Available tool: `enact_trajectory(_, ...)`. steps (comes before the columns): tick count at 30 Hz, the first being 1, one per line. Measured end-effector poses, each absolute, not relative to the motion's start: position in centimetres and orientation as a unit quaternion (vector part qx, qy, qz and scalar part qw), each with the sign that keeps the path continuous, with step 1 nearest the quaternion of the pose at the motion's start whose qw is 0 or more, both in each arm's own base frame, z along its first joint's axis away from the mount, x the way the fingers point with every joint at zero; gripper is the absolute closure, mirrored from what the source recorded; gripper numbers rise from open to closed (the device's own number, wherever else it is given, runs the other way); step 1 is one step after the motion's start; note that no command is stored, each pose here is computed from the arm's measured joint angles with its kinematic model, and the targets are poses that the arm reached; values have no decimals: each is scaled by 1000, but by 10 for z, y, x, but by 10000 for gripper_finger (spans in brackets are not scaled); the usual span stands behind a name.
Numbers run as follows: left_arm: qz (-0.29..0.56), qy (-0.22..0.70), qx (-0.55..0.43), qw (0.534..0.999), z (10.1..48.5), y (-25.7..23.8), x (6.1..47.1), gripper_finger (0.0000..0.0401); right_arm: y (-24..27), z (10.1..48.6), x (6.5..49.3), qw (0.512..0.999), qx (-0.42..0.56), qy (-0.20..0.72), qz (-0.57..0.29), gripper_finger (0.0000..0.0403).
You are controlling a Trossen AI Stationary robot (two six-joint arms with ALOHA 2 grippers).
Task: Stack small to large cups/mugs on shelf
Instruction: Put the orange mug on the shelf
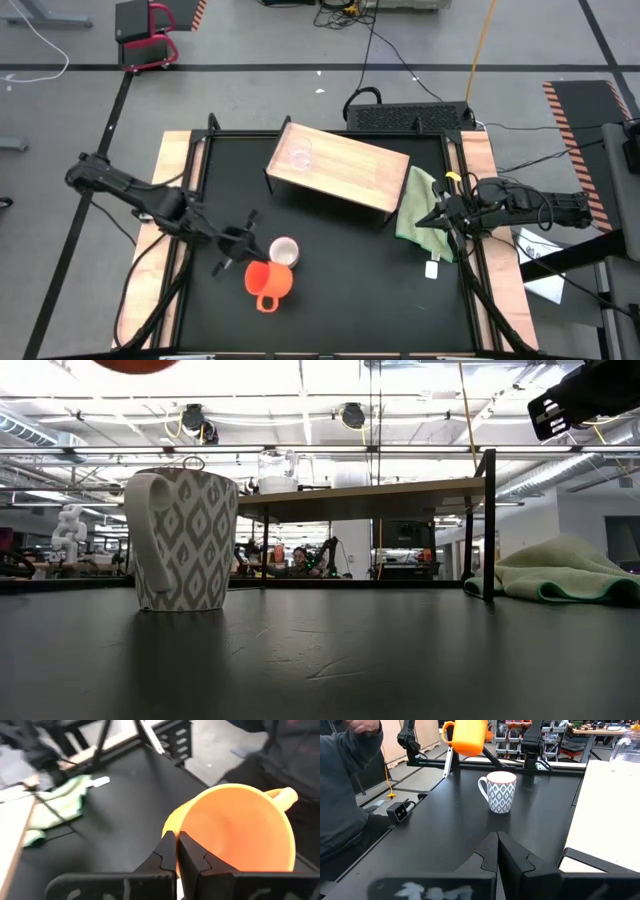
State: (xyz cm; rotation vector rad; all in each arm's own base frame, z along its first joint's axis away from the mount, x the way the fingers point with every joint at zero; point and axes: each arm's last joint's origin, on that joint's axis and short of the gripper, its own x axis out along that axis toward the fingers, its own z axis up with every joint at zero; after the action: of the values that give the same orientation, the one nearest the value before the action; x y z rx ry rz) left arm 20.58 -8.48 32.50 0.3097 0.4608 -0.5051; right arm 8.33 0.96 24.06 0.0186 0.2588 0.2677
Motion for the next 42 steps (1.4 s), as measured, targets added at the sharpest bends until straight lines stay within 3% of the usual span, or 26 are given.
enact_trajectory(5,-190,202,129,952,314,-71,182,401,10,241,83,983,9,129,133,403)
enact_trajectory(13,-165,171,96,966,296,-61,158,401,10,241,83,983,9,129,133,403)
enact_trajectory(42,-114,135,94,980,260,-43,122,401,10,241,83,983,9,128,133,403)
